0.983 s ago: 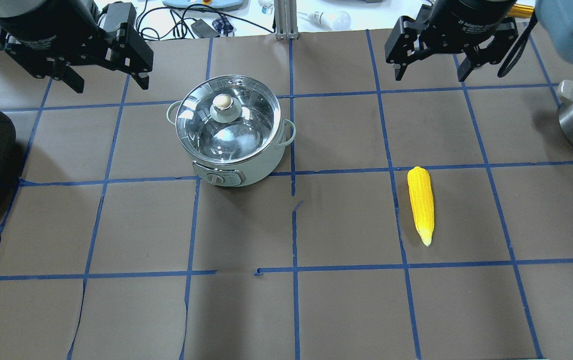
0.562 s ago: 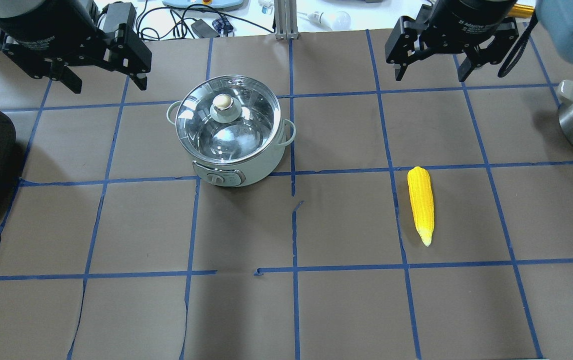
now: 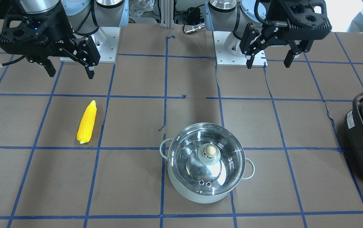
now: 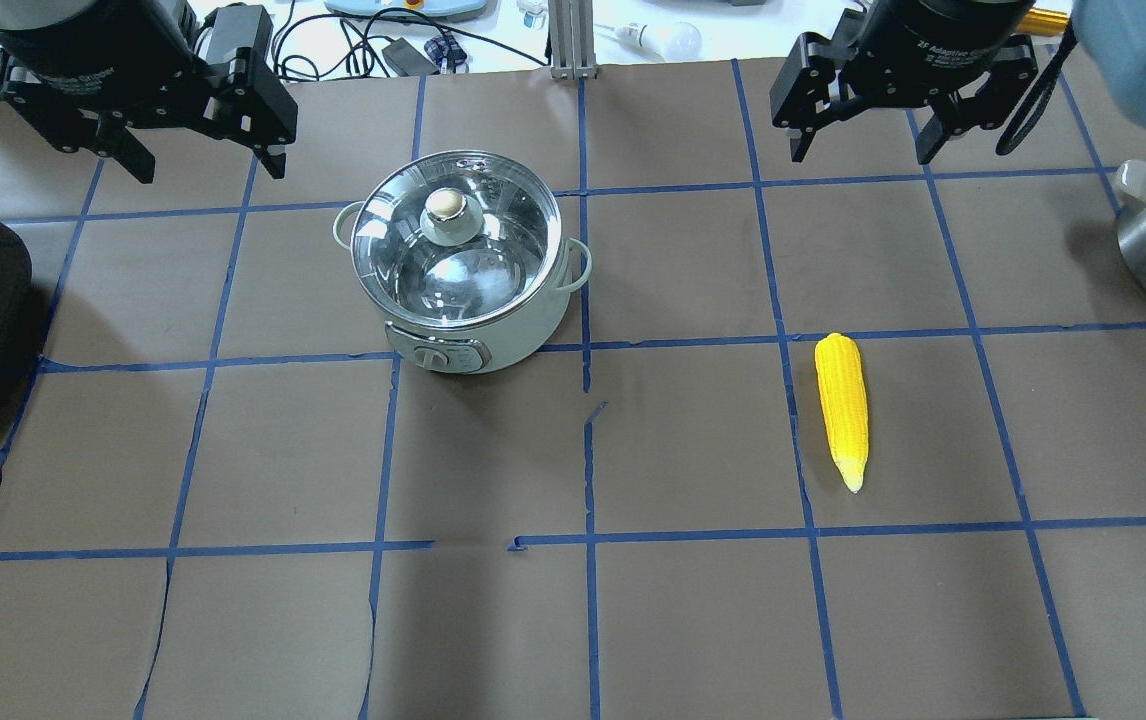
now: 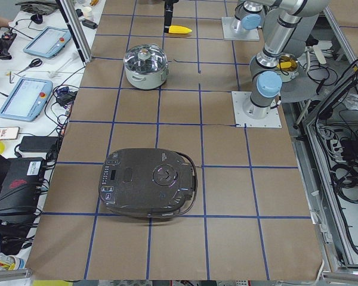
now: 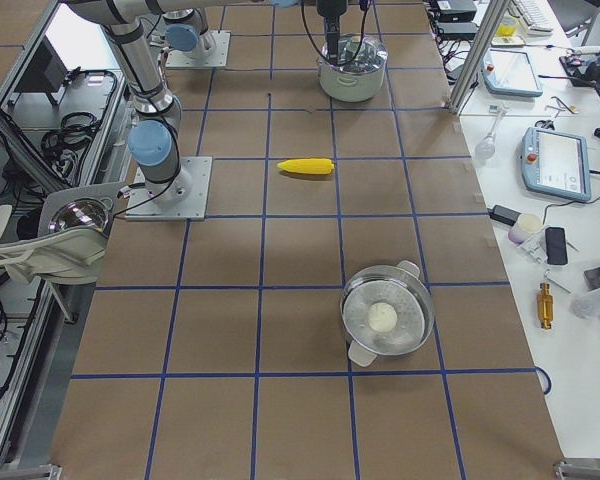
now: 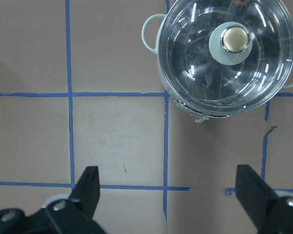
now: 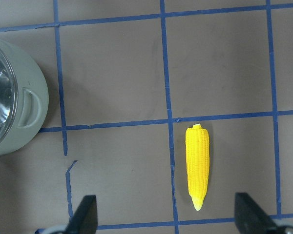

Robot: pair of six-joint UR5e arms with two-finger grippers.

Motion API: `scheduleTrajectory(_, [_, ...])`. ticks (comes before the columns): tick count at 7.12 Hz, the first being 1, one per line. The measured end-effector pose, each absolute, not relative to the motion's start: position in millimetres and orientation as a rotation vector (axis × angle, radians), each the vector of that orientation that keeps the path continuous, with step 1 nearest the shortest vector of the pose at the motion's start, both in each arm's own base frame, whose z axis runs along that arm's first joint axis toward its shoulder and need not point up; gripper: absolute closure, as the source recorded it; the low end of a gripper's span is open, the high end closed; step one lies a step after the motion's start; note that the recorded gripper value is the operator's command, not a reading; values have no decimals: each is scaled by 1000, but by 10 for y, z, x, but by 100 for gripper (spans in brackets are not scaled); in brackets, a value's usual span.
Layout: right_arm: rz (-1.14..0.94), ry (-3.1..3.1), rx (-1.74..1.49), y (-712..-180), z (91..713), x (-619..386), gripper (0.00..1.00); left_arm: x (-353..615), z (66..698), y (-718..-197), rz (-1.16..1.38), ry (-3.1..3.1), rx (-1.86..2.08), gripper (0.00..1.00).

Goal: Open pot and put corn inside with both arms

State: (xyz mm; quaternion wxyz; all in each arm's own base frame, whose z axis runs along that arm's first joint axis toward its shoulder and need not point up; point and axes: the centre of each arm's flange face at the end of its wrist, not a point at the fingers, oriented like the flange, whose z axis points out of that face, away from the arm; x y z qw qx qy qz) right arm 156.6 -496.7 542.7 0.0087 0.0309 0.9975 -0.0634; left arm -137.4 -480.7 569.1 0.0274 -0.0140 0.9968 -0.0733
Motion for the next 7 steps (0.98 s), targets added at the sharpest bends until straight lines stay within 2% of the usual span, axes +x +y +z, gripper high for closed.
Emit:
scheduleTrajectory(4, [-198,3116,96,-4966,5427,1566,0,-1440,5514,-5056,-246,3125,-101,0])
scheduleTrajectory(7, [-198,3116,97,-4966,5427,1566,0,-1725,4725,-5670,-178,3179,-173,0])
